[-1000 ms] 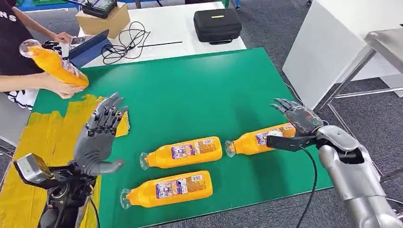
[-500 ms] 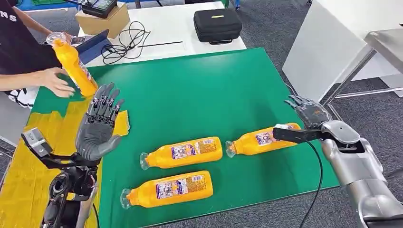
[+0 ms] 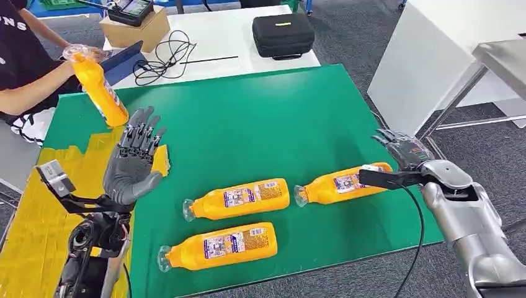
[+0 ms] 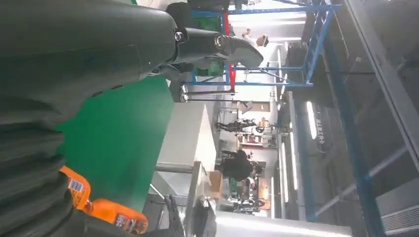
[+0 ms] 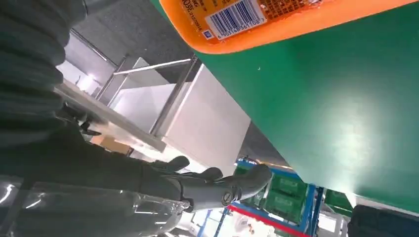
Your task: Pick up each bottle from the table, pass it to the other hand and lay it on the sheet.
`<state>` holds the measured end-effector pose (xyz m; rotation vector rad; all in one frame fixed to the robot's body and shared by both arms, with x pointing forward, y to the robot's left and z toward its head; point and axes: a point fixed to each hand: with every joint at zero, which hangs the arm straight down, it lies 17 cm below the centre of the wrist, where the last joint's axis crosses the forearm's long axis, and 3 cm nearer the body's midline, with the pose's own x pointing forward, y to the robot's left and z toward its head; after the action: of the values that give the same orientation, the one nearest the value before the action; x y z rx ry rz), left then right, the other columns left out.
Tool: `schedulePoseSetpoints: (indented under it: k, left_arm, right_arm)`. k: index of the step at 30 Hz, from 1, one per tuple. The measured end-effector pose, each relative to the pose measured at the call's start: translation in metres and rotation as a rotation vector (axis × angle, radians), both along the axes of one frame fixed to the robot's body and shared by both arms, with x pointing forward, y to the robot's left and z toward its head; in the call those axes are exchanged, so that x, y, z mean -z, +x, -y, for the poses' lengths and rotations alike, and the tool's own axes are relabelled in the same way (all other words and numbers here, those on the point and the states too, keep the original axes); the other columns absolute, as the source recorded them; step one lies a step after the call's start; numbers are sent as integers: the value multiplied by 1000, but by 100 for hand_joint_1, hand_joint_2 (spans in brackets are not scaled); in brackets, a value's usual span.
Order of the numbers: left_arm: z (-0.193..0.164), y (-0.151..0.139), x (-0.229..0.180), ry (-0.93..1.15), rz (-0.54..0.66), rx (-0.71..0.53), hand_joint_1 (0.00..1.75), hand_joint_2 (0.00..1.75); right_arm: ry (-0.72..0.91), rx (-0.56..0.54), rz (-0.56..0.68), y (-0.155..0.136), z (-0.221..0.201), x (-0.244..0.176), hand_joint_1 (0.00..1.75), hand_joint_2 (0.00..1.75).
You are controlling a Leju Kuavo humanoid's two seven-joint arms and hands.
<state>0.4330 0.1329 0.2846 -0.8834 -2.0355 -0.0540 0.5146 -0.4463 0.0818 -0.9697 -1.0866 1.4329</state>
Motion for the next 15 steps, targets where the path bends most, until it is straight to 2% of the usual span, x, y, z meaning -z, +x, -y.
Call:
schedulePoseSetpoints:
  k: [6, 9, 13, 15]
  left_arm:
    - [-1, 5, 1, -7, -16, -4, 0, 175]
    - [-2, 8, 0, -10, -23, -4, 0, 175]
    - [-6, 11, 2, -20, -39, -21, 0, 175]
    - [-8, 11, 5, -22, -46, -26, 0, 175]
  right_arm:
    - [22, -7, -106, -23, -5, 36, 0, 175]
    - [30, -13, -125, -25, -9, 42, 0, 175]
    - [38, -22, -105, -23, -15, 41, 0, 175]
    - [36, -31, -53, -17, -20, 31, 0, 175]
